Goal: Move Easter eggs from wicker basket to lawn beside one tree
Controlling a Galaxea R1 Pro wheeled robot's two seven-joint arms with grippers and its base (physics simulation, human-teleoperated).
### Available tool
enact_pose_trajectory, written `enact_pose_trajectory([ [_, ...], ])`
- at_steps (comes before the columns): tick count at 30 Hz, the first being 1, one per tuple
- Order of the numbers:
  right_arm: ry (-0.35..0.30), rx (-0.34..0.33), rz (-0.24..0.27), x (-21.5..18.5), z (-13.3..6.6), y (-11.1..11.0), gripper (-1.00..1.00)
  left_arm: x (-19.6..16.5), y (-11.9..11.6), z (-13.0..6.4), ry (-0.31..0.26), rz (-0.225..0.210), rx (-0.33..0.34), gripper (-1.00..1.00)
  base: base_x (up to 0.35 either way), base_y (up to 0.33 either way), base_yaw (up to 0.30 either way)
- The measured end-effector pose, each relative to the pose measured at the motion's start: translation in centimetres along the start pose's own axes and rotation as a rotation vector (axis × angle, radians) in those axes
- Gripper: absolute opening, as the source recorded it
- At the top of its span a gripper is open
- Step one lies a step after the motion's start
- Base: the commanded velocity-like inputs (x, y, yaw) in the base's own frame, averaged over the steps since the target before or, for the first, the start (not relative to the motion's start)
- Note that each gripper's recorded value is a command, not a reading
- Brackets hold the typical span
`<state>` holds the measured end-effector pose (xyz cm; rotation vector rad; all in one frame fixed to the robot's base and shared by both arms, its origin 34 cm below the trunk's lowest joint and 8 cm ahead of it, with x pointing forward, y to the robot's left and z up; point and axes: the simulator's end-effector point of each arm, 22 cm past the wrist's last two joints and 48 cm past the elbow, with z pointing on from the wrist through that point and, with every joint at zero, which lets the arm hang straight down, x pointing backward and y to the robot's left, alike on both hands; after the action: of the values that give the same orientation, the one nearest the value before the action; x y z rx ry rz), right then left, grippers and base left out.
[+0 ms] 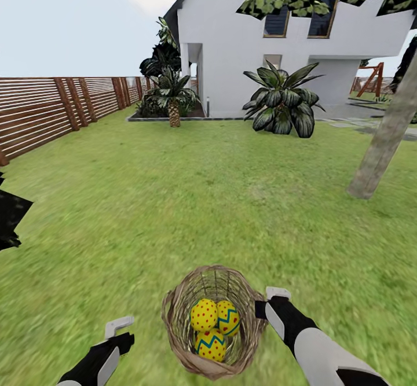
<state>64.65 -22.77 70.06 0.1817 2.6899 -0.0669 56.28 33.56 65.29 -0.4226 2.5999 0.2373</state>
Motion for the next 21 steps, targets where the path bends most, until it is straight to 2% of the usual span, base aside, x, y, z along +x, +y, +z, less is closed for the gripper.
enact_pose_trajectory([
  [21,-0.001,0.001,0.002,-0.11,-0.01,-0.13,-1.00,-0.02,0.00,0.00,-0.001,0.004,0.000,1.00,0.341,0.000,0.000],
])
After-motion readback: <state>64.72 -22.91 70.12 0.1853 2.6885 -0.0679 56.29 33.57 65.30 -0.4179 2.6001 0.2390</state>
